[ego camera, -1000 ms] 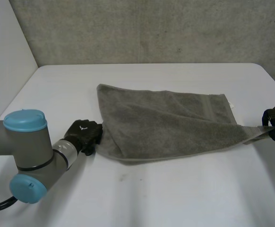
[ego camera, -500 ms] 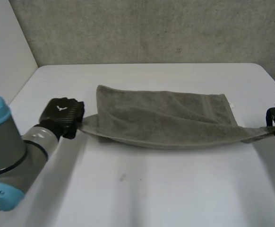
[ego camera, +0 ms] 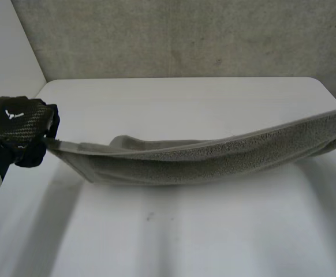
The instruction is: Fold the towel.
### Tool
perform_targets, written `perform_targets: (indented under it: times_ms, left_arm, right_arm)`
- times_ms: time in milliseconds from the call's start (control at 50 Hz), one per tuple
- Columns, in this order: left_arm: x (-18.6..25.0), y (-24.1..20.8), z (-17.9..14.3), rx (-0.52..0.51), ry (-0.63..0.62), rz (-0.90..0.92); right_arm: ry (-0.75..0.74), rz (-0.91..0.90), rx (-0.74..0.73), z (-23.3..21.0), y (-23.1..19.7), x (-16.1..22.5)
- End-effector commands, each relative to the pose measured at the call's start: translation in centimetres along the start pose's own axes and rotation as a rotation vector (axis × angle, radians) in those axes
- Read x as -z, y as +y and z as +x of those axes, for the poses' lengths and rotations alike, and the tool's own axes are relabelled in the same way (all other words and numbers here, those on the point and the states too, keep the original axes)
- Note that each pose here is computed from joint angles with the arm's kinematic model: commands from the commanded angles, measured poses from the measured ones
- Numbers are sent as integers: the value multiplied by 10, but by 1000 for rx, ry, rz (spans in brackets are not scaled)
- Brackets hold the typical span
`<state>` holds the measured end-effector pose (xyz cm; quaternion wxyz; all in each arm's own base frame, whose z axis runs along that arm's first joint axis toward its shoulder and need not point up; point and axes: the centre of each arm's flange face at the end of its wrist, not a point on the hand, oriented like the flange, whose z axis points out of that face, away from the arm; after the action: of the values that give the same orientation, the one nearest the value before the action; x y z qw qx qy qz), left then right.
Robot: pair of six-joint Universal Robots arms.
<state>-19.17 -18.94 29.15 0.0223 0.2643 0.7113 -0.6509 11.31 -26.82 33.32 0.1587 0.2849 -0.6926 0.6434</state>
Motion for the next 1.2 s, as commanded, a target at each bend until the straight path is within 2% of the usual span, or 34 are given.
perform_targets:
  times_ms: [20, 80, 140, 200, 260, 300, 320, 360, 380, 420, 440, 480, 500, 540, 560, 580, 600, 640, 720, 780, 820, 840, 880, 920, 940, 1040, 1100, 1140, 1160, 1200]
  left_arm:
    - [-24, 18, 6, -33, 38, -82]
    - [-34, 29, 10, -43, 61, -128]
    - [-67, 58, 21, -48, 114, -243]
    - [-91, 65, 24, -47, 125, -262]
    - [-105, 66, 24, -46, 126, -257]
    - [-137, 61, 21, -46, 106, -219]
    - [-137, 61, 21, -46, 106, -219]
    - [-170, 43, 13, -42, 68, -131]
    - [-170, 43, 13, -42, 68, -130]
    - [-197, 9, 2, -29, 19, 6]
    - [-197, 9, 1, -29, 18, 7]
    - [-212, -38, -15, 13, -47, 184]
    - [-213, -38, -15, 14, -47, 185]
    - [-214, -90, -36, 89, -117, 392]
    - [-214, -90, -36, 89, -118, 393]
    - [-211, -112, -46, 139, -147, 489]
    - [-211, -112, -46, 139, -147, 490]
    - [-202, -141, -62, 245, -193, 628]
    - [-195, -152, -69, 318, -209, 686]
    - [-197, -142, -67, 342, -202, 648]
    - [-206, -112, -60, 346, -189, 534]
    - [-206, -112, -60, 346, -189, 534]
    - [-210, -94, -56, 348, -178, 471]
    - [-214, -58, -45, 343, -155, 358]
    - [-214, -58, -45, 343, -155, 358]
    - [-218, 14, -15, 344, -75, 178]
    - [-217, 31, -6, 340, -52, 145]
    - [-215, 68, 12, 323, -9, 75]
    - [-215, 68, 12, 323, -8, 75]
    - [-210, 99, 26, 285, 17, 4]
  right_arm:
    - [-61, -38, -13, -8, 5, -14]
    - [-171, -114, -19, -29, 23, -38]
    - [-263, -199, 15, -51, 36, -55]
    - [-288, -264, 75, -67, 47, -78]
    - [-290, -269, 93, -74, 47, -88]
    - [-280, -257, 110, -82, 45, -106]
    - [-280, -257, 110, -82, 45, -106]
    - [-236, -184, 114, -82, 30, -129]
    - [-236, -183, 114, -82, 30, -129]
    - [-139, -16, 83, -72, -9, -150]
    - [-139, -15, 83, -72, -9, -150]
    - [14, 204, 11, -44, -59, -162]
    - [15, 205, 11, -44, -59, -162]
    - [179, 470, -86, -6, -113, -160]
    - [180, 471, -86, -6, -113, -160]
    - [244, 582, -129, 11, -134, -155]
    - [244, 584, -129, 11, -134, -155]
    - [305, 734, -198, 31, -159, -142]
    - [296, 751, -228, 34, -163, -137]
    - [236, 671, -235, 19, -149, -143]
    - [152, 551, -245, -2, -123, -151]
    - [152, 550, -245, -2, -123, -151]
    - [64, 440, -244, -26, -94, -159]
    - [12, 390, -236, -40, -77, -162]
    - [12, 389, -236, -40, -77, -163]
    - [-167, 183, -196, -97, -5, -169]
    - [-204, 126, -185, -112, 14, -170]
    - [-256, 41, -172, -134, 46, -170]
    - [-257, 40, -172, -135, 46, -170]
    - [-298, -24, -172, -151, 68, -168]
